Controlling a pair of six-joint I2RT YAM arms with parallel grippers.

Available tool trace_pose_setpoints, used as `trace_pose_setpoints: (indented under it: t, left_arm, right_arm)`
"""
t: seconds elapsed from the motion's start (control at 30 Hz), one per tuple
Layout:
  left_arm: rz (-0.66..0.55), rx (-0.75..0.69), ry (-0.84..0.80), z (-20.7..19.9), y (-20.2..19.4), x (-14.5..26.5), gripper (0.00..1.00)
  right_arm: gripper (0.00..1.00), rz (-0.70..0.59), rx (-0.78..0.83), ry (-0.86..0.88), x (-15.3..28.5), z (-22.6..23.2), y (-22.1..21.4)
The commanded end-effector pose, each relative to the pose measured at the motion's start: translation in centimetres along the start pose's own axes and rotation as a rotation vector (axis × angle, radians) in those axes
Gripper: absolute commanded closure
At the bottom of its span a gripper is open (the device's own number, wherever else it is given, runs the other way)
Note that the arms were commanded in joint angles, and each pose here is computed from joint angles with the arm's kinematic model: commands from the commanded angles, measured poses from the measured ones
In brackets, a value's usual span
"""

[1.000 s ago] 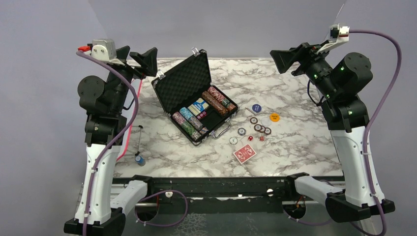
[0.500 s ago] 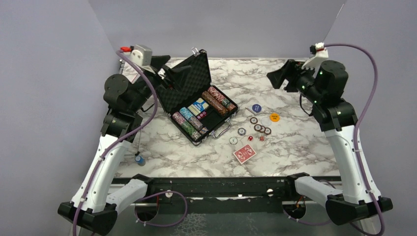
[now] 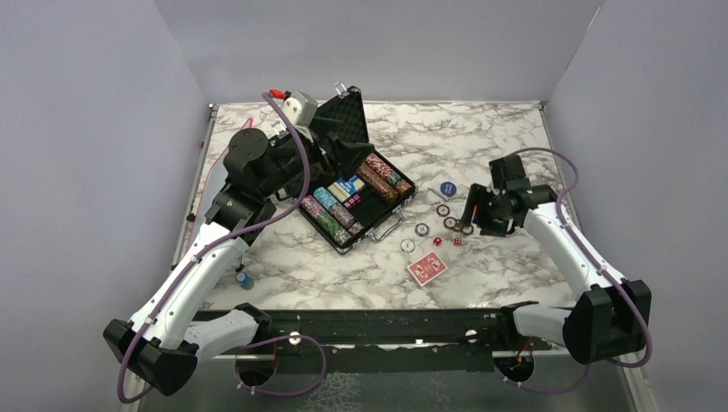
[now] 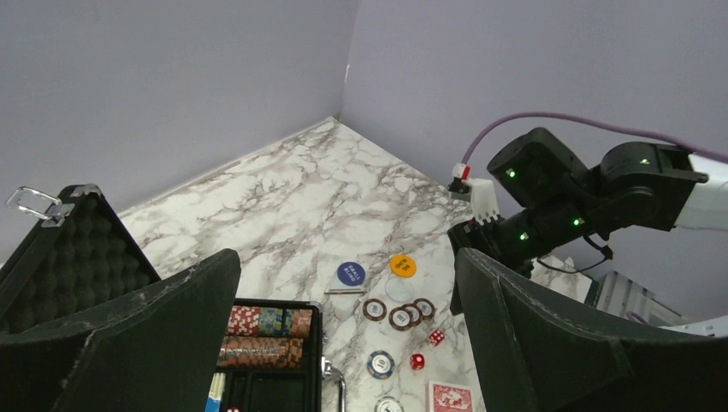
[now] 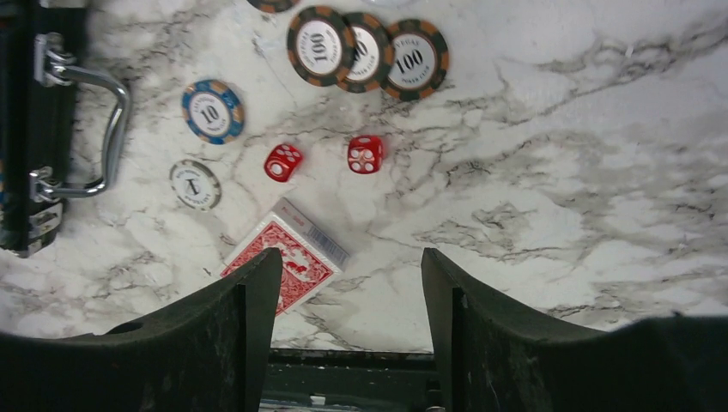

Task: Pack up texas hold em set

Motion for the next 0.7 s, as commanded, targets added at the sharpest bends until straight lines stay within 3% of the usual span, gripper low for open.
trace_pose_setpoints:
  t: [0.0,0.4,0.53,0.67]
  left_arm:
    - [-0.031,-0.008,0.006,-0.3,0.2,-0.5,0.01]
    - [-0.01,0.004,0.031,-0.1,-0.4,-0.6,0.01]
    - [-0.01,0.012,0.039,0.0,-0.4,-0.7,0.01]
    - [-0.01,0.015,0.039,0.0,-0.3,-0.7,0.01]
  right_arm:
    - [0.37,0.002,-0.041,-0.043,-1.6,-0.2,-0.4]
    - [0.46,0.013,-0.012,-0.078,-5.4,0.9,0.3]
    - [0.6,0.022,0.004,-0.106,-6.4,1.4,0.5]
    - [0.65,0.028,0.017,-0.143,-6.9,1.5,0.4]
Point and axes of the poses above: each gripper's point midway between its finger pads, its own x axis back along the fingers, its own z axis along the line the jaws close on, y = z × x, the point moved 10 cm from there along x, back along the fingers, and after that the axes turned 9 degrees about x, right-handed, at the moved point
